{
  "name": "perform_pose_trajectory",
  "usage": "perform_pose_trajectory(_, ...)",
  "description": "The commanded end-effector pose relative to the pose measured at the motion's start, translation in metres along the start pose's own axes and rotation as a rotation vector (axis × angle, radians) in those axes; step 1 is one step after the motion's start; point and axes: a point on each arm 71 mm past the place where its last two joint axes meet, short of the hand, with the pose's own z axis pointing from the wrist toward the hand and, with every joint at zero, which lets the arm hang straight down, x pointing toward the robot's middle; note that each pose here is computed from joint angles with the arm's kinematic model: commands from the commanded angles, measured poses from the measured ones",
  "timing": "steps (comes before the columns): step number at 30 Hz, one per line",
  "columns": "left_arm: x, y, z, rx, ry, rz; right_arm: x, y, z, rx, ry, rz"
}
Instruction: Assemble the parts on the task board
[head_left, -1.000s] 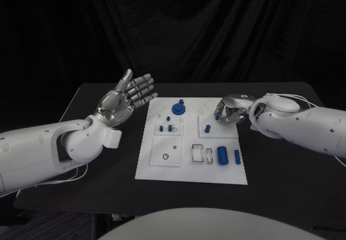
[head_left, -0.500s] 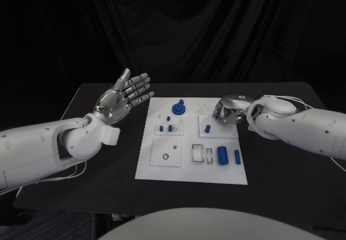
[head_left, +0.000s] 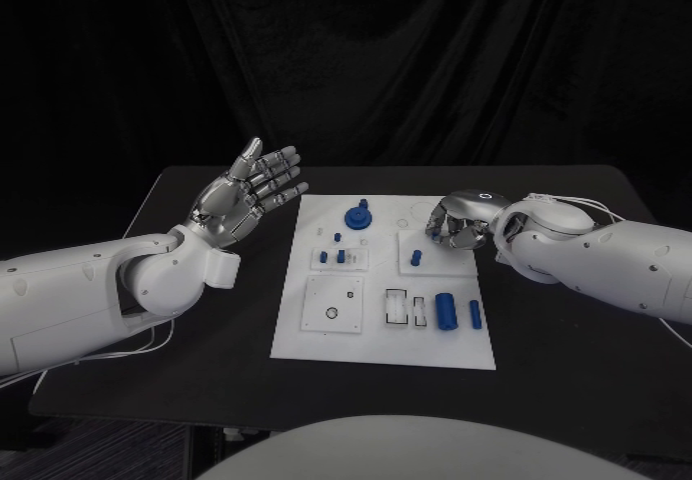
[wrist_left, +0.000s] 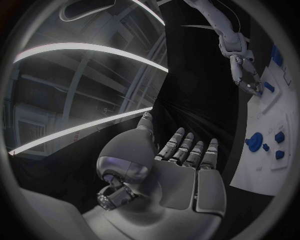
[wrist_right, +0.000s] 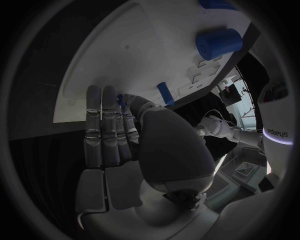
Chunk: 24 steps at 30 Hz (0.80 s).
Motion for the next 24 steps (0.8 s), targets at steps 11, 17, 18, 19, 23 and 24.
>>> perform_pose_trajectory(11, -0.0003, -0.0065, 0.0008, 0.082, 0.015, -0.011, -0.018, 0.003, -0.006, -0.024, -0.144, -0.024)
perform_pose_trajectory(17, 0.0018, -0.0047, 0.0018, 0.071, 0.02, -0.014, -0.046, 0.011, -0.007, -0.046, -0.2, -0.042)
perform_pose_trajectory(18, 0.0022, -0.0045, 0.0019, 0.07, 0.021, -0.015, -0.049, 0.012, -0.008, -0.049, -0.204, -0.044)
perform_pose_trajectory(19, 0.0026, -0.0043, 0.002, 0.068, 0.022, -0.015, -0.054, 0.014, -0.008, -0.052, -0.206, -0.045)
perform_pose_trajectory(23, 0.0034, -0.0039, 0.002, 0.065, 0.023, -0.016, -0.061, 0.022, -0.012, -0.069, -0.196, -0.042)
perform_pose_trajectory(24, 0.0036, -0.0039, 0.002, 0.065, 0.023, -0.016, -0.061, 0.026, -0.013, -0.08, -0.195, -0.041)
